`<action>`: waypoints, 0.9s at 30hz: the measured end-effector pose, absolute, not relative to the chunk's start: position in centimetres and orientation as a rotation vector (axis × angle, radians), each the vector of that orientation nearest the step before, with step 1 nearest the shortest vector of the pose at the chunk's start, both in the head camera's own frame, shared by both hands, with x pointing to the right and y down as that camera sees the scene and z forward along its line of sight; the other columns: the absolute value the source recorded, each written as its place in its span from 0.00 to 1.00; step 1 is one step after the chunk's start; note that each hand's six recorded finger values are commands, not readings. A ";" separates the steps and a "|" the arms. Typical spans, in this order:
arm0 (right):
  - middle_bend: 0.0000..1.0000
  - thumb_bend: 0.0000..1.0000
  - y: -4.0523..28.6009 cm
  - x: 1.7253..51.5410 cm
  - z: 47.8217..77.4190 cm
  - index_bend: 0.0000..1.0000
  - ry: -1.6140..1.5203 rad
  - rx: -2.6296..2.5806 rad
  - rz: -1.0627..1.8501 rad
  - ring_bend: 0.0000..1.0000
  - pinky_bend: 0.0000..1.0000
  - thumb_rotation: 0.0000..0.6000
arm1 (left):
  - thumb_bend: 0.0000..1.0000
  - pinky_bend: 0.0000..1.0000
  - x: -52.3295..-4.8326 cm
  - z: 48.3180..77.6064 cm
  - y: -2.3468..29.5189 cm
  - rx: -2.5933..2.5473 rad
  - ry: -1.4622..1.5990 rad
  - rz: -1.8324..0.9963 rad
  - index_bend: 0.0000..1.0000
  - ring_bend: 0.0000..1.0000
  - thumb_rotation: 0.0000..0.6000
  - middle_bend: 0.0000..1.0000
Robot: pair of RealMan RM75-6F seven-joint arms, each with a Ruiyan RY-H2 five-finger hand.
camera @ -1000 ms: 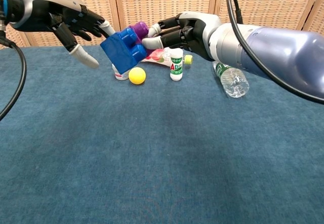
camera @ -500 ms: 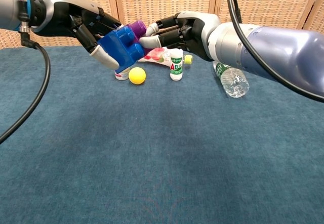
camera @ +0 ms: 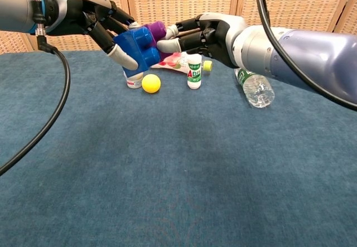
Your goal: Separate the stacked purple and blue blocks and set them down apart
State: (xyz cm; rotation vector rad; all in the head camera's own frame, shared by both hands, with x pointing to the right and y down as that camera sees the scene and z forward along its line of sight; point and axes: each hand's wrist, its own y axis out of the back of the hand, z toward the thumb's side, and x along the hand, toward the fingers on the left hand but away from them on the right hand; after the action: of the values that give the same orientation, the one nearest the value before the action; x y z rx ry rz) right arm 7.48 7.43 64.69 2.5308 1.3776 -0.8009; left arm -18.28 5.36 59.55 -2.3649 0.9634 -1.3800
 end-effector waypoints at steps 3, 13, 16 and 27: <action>0.65 0.55 7.3 7.8 64.7 0.65 1.387 2.526 -0.804 0.13 0.00 1.00 | 0.26 0.00 -18.3 59.7 5.5 -2.342 0.980 -1.386 0.59 0.00 1.00 0.47; 0.65 0.55 7.0 8.2 64.6 0.66 1.401 2.520 -0.804 0.13 0.00 1.00 | 0.28 0.00 -19.4 60.0 5.4 -2.300 0.985 -1.406 0.60 0.00 1.00 0.47; 0.65 0.55 6.7 8.5 64.4 0.66 1.410 2.520 -0.804 0.13 0.00 1.00 | 0.28 0.00 -20.6 60.1 5.2 -2.266 0.983 -1.425 0.60 0.00 1.00 0.47; 0.66 0.55 5.4 11.5 64.5 0.66 1.472 2.519 -0.873 0.13 0.00 1.00 | 0.27 0.00 -30.0 60.4 4.0 -2.092 1.004 -1.552 0.60 0.00 1.00 0.47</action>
State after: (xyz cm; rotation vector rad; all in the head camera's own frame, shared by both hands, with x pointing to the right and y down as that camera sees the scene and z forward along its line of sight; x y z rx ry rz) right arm 11.49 5.42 64.45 2.5194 1.4725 -0.8731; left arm -29.98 4.04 60.40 -2.0919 1.0040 -1.5523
